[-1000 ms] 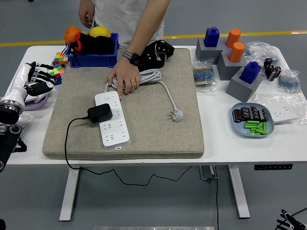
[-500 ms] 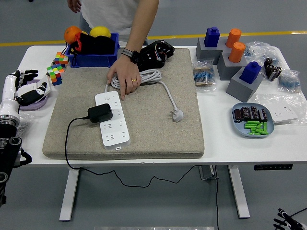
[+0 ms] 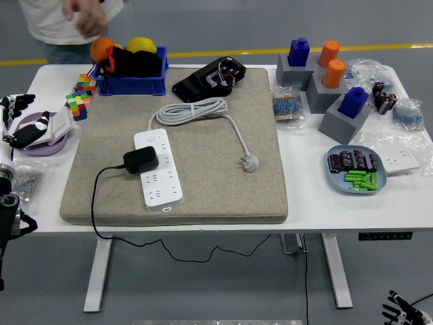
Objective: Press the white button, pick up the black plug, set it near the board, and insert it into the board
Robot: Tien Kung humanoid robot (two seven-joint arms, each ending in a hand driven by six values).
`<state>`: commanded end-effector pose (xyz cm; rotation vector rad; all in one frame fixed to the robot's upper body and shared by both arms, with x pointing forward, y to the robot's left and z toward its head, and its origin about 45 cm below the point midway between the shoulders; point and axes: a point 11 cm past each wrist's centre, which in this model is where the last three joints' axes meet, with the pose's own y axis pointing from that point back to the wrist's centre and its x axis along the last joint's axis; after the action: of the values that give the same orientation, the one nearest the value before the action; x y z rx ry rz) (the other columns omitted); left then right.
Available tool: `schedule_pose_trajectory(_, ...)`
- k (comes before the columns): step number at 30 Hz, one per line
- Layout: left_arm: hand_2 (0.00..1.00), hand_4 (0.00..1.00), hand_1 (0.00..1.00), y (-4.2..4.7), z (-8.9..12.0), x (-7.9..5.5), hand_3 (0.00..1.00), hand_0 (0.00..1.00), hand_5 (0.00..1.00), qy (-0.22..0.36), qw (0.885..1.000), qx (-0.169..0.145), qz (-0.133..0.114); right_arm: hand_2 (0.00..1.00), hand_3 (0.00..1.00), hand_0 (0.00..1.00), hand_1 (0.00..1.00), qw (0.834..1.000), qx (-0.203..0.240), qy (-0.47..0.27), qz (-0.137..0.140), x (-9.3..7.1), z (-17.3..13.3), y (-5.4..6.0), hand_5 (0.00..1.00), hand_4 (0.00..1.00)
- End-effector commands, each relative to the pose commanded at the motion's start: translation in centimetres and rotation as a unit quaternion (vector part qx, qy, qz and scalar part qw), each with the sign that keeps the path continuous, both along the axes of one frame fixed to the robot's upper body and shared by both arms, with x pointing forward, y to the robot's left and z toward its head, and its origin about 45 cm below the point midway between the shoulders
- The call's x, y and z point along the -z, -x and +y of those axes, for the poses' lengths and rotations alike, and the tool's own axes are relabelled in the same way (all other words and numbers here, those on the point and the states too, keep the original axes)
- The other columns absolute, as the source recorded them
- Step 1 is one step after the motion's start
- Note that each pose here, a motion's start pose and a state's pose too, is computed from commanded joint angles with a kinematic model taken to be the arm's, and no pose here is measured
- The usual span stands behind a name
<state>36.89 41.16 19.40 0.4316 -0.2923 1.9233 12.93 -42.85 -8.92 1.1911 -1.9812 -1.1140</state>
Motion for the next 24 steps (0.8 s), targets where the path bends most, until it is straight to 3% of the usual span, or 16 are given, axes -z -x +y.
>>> schedule_pose_trajectory(15,0.719,0.696,0.785,0.16,-0.30,-0.03,0.643,0.802,0.002,0.001,1.000,0.010,0.000,0.551,0.644,0.720,0.603,1.000,-0.006,-0.003,0.001,0.14,0.59,-0.29,0.478,0.724)
schedule_pose_trajectory(24,0.717,0.695,0.783,0.82,0.57,0.00,0.642,0.802,0.002,-0.004,1.000,0.000,0.001,0.552,0.646,0.720,0.604,1.000,-0.007,-0.001,0.006,0.24,0.63,-0.05,0.481,0.724)
